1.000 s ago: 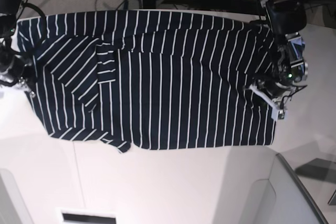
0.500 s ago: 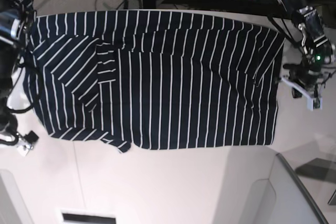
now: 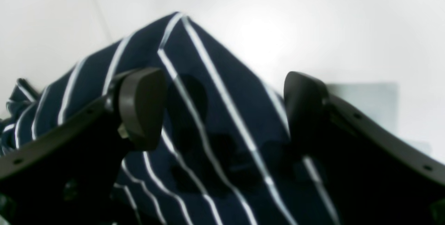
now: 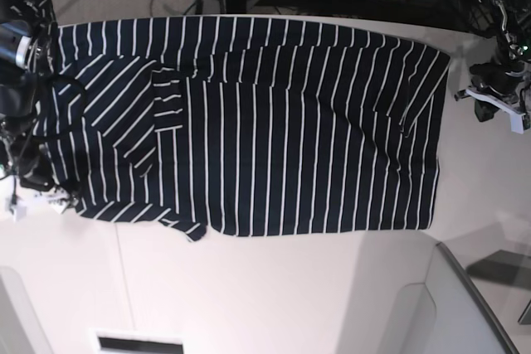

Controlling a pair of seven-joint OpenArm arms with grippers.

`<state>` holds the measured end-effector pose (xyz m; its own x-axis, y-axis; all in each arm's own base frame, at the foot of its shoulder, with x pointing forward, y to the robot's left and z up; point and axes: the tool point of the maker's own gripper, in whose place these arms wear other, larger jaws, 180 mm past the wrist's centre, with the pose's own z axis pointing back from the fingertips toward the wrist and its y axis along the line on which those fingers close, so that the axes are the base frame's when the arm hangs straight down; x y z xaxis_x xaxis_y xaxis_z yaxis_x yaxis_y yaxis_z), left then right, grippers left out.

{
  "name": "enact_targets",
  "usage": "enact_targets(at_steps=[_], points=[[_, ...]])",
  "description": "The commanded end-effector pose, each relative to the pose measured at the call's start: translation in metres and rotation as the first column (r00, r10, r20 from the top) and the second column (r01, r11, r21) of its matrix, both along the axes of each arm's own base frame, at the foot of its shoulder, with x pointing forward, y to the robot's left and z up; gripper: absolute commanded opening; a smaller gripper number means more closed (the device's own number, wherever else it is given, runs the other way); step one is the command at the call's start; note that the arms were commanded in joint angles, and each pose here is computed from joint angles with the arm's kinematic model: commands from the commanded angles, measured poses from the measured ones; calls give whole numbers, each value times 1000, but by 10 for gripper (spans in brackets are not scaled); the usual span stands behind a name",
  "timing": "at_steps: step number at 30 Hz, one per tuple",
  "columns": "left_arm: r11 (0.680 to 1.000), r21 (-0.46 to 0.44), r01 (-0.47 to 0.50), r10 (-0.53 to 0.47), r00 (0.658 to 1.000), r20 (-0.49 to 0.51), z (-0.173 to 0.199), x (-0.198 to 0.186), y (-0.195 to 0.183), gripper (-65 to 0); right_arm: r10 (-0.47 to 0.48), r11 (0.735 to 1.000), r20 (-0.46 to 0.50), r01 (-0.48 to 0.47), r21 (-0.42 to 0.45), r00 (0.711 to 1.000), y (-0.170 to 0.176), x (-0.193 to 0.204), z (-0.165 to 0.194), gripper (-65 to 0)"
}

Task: Layout the t-shirt on the table in an organized manner, then fold the t-shirt properly
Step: 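Release the fabric with the left gripper and move the right gripper along the shirt side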

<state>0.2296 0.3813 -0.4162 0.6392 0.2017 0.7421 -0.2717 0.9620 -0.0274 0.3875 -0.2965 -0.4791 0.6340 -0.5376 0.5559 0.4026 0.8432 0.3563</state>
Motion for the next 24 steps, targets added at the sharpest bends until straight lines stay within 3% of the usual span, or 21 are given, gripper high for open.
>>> enact_targets(at_steps=[1, 6, 12, 14, 24], points=[[1000, 29, -4, 3, 999, 38, 14, 4, 10, -650, 2, 1000, 47, -1, -23, 999, -8, 15, 16, -156], [1000, 31, -3, 2, 999, 35, 13, 4, 9, -650, 151, 983, 14, -148, -110, 988, 17, 24, 14, -141], [1000, 27, -5, 4, 1000, 28, 11, 2, 9, -650, 198, 970, 22, -192, -151, 980, 25, 28, 14, -153], [1000, 27, -5, 4, 1000, 28, 11, 2, 9, -650, 198, 970, 22, -192, -151, 980, 25, 28, 14, -204], [1000, 23, -4, 4, 1000, 26, 9, 2, 8, -650, 192, 969, 66, -178, -170, 979, 23, 36, 22, -609]])
